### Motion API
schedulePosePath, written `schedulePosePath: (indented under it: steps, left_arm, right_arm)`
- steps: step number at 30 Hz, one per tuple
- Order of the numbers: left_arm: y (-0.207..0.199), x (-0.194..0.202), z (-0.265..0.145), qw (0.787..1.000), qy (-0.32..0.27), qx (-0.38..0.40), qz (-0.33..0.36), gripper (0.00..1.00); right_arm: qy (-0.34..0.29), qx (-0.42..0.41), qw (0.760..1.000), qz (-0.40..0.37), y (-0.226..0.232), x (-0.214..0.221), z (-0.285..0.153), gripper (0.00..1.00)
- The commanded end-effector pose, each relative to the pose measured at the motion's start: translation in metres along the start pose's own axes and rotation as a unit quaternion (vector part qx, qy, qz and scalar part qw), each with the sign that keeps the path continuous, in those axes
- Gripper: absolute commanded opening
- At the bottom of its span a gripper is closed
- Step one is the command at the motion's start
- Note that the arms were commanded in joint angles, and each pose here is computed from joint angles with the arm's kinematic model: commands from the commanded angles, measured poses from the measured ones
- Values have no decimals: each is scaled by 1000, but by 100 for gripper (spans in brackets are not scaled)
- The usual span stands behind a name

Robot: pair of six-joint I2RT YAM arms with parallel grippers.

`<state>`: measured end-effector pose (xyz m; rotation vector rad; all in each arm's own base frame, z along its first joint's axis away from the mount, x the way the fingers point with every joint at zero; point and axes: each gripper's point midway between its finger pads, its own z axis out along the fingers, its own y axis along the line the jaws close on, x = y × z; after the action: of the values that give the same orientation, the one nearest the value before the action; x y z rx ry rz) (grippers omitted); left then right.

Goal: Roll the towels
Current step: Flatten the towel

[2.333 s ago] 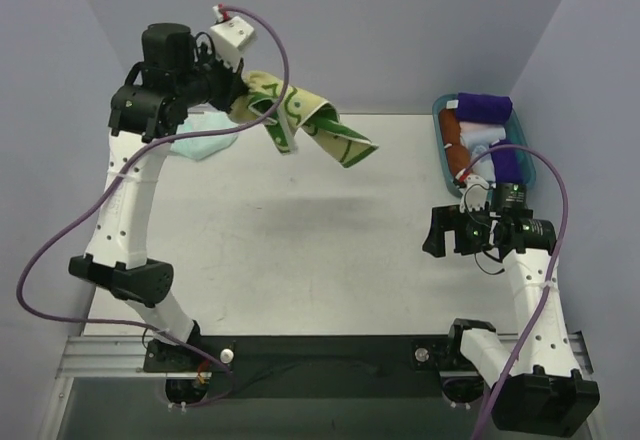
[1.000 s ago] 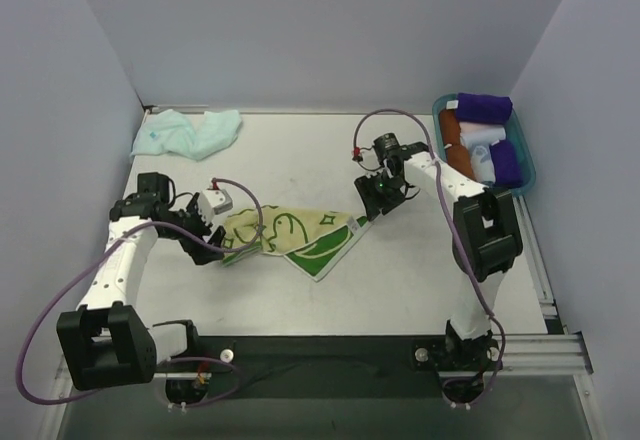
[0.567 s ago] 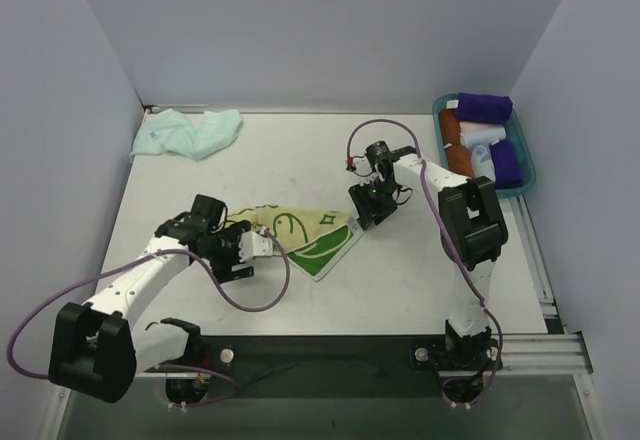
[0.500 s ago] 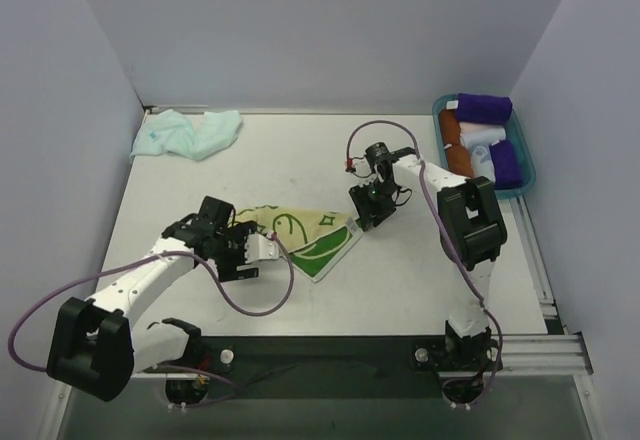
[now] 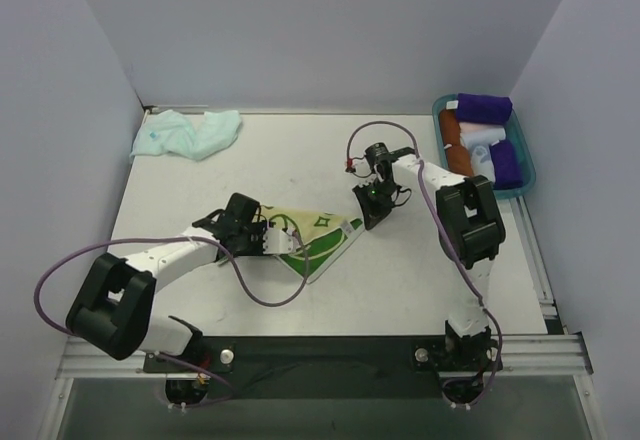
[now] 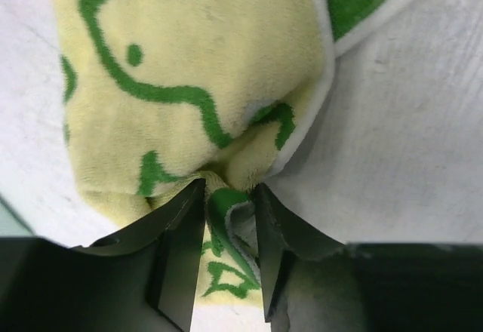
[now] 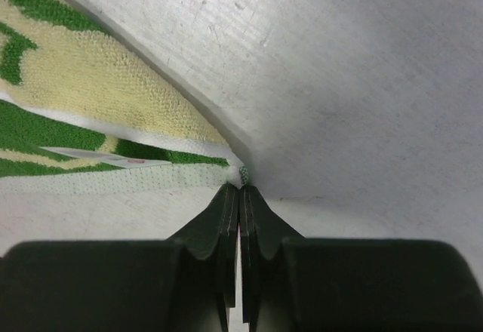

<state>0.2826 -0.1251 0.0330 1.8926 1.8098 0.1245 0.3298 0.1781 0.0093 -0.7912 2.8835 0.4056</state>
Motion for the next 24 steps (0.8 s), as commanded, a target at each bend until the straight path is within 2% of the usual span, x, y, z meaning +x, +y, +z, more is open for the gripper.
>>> schedulePosePath:
  steps: [1, 2, 4, 6, 9, 11, 12, 13, 16, 20, 21, 22, 23, 24]
  left_arm:
    - [49, -32, -37, 996, -46, -77, -21, 37]
    - [42, -31, -44, 996, -47, -61, -41, 30]
    - [49, -45, -69, 992, -82, -72, -57, 21]
    - [44, -44, -83, 990, -91, -66, -85, 10]
    - [41, -33, -101, 983, -98, -68, -137, 0]
    - [39, -25, -107, 975, -103, -59, -187, 0]
    - [46, -5, -113, 965, -96, -69, -234, 0]
    - [50, -6, -118, 957, -116, -63, -259, 0]
    - [56, 32, -125, 915, -125, -57, -380, 0]
    - [42, 81, -99, 873, -74, -31, -482, 0]
    - [38, 87, -93, 868, -63, -20, -493, 3]
    - [30, 98, -80, 860, -39, 2, -509, 12]
    - [25, 99, -76, 856, -30, 18, -516, 36]
    - [22, 101, -73, 853, -24, 30, -520, 42]
  right_arm:
    - [-10, -5, 1000, 5, 6, 8, -26, 0]
    - [-21, -4, 1000, 5, 6, 5, -34, 0]
    - [-29, 2, 1000, 7, 2, 6, -41, 0]
    - [-44, 8, 999, 9, -2, 3, -52, 0]
    - [-62, 17, 998, 12, -9, 1, -65, 0]
    - [-73, 22, 997, 11, -13, 3, -76, 0]
    - [-75, 24, 997, 11, -16, 4, -80, 0]
    - [-76, 30, 996, 17, -22, 8, -86, 0]
    - [-79, 46, 996, 18, -36, 20, -101, 0]
    - [-64, 58, 996, 6, -43, 33, -104, 0]
    - [-62, 56, 996, 5, -43, 35, -103, 0]
    - [-58, 52, 997, 5, -41, 37, -101, 0]
    - [-56, 46, 997, 4, -38, 37, -100, 0]
    - [-55, 44, 998, 3, -37, 36, -99, 0]
